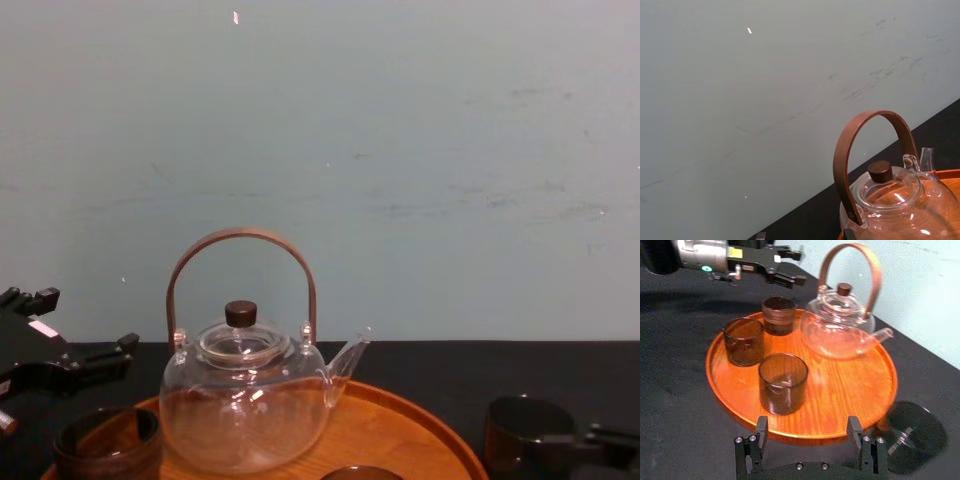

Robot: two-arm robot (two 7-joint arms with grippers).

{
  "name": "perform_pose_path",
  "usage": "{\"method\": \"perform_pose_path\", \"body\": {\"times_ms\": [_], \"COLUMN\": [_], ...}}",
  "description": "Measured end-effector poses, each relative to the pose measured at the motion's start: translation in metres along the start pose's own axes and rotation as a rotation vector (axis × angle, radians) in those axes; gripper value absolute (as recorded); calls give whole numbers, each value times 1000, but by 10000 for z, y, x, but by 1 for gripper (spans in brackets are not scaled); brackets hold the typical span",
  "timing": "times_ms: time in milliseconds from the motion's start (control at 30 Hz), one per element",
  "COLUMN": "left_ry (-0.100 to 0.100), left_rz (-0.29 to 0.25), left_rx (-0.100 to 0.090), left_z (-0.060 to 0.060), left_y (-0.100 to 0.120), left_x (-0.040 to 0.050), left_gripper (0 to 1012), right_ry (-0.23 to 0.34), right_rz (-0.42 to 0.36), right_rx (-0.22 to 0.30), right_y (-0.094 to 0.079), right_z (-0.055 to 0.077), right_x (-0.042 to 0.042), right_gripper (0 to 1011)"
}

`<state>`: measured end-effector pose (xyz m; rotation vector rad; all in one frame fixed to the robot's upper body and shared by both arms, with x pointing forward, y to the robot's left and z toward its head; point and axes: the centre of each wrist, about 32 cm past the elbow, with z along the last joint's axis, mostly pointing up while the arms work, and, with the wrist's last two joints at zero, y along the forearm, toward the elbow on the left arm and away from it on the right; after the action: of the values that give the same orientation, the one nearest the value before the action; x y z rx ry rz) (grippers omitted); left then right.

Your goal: Pick up the glass from the table and place it on the tray.

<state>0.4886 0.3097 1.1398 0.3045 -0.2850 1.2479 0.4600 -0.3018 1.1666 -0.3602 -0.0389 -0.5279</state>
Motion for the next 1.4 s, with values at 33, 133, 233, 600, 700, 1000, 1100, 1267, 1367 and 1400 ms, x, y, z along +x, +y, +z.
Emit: {"method": "perform_pose_path", "body": {"times_ms": [33, 133, 233, 600, 700, 1000, 1100, 1267, 1367, 1400], "left_ry": [0, 0, 0, 0, 0, 0, 0, 0, 0, 0], "left_rz": [0, 0, 0, 0, 0, 0, 0, 0, 0, 0], "left_rx": [0, 0, 0, 0, 0, 0, 0, 0, 0, 0], "left_z": [0, 0, 0, 0, 0, 0, 0, 0, 0, 0], "left_y": [0, 0, 0, 0, 0, 0, 0, 0, 0, 0], "left_x": [0, 0, 0, 0, 0, 0, 0, 0, 0, 0], "left_gripper": [1001, 1001, 1001, 1001, 1001, 1001, 1001, 1001, 1001, 1001], "right_ry": [3, 13, 20, 65, 127, 186, 189, 190, 187, 185], "right_rz": [-6, -27, -45, -144, -238, -319, -323, -323, -319, -314], "right_rx": [0, -2, -6, -39, -62, -77, -78, -79, -83, -85], "right_y": [-20, -92, -149, -229, -128, 26, 38, 53, 67, 82], "right_z": [-6, -34, -59, -135, -135, -112, -110, -107, -109, -111], "right_x": [2, 12, 24, 127, 239, 337, 349, 363, 371, 375], "right_gripper": [1002, 1003, 1002, 1002, 1002, 1003, 1002, 1002, 1003, 1002]}}
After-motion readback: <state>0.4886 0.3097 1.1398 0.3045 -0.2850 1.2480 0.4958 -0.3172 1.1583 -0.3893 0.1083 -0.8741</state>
